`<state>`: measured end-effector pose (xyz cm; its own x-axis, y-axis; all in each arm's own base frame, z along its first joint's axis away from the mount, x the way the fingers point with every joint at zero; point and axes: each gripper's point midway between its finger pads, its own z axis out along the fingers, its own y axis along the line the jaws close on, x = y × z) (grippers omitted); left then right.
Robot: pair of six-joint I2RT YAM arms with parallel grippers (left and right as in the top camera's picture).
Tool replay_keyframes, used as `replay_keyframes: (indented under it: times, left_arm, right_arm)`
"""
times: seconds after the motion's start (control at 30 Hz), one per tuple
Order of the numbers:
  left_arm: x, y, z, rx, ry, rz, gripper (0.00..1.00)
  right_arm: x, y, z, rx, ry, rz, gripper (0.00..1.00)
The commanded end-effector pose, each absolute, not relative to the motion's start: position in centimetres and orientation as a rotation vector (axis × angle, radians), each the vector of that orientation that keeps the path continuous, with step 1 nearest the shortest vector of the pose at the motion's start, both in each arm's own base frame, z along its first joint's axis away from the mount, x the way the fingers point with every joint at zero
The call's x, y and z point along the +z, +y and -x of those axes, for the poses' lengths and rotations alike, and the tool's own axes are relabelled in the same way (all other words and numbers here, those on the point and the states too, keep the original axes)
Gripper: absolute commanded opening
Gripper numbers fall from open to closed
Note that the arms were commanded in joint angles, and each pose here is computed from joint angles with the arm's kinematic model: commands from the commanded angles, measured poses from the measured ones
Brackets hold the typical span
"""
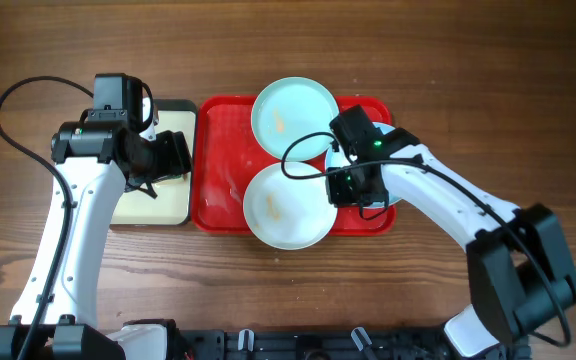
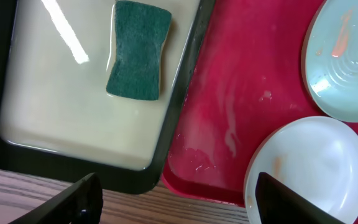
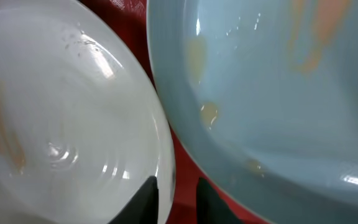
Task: Clean dirty plates on tray and stack at the side
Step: 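Move the left gripper to the sponge and the right gripper to the white plate rim, then grasp the green sponge with the left gripper and lift it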
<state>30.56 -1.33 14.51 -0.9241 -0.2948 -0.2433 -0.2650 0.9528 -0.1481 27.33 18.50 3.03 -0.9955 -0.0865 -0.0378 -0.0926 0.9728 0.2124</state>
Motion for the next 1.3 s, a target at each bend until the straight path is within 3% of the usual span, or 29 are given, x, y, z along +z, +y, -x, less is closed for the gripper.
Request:
replay_keyframes:
  times: [0.0, 0.13, 0.23, 0.5, 0.73, 1.07, 1.1, 1.27]
  left_arm:
    - [14.7, -0.8, -31.0, -0.141, 2.827, 0.443, 0.76]
    - [14.7, -0.8, -31.0, -0.141, 2.827, 0.444, 0.76]
    - [14.7, -0.8, -30.9, -0.140, 2.829, 0.444, 0.77]
    - [14.5, -0.8, -30.8, -0.135, 2.834, 0.446, 0.78]
    - [14.5, -0.8, -30.9, -0.133, 2.831, 0.445, 0.77]
    - [12.6, 0.8, -30.0, 0.002, 2.844, 0.502, 0.77]
    - [12.1, 0.8, -30.2, -0.001, 2.837, 0.496, 0.76]
    - [11.3, 0.9, -32.0, -0.010, 2.769, 0.435, 0.50]
  right_arm:
    - [1.7, 18.6, -26.8, 0.327, 3.129, 0.133, 0.11]
    - [1.7, 18.8, -26.8, 0.343, 3.133, 0.106, 0.11]
    - [1.7, 18.8, -26.7, 0.350, 3.136, 0.103, 0.04]
    - [0.9, 19.8, -25.7, 0.473, 3.160, 0.032, 0.04]
    - [2.2, 22.4, -28.4, 0.651, 3.035, -0.048, 0.04]
    - [1.7, 21.1, -30.0, 0.501, 2.980, -0.052, 0.04]
    - [1.7, 21.0, -30.0, 0.498, 2.978, -0.034, 0.04]
    - [1.7, 21.0, -29.9, 0.492, 2.973, 0.024, 0.04]
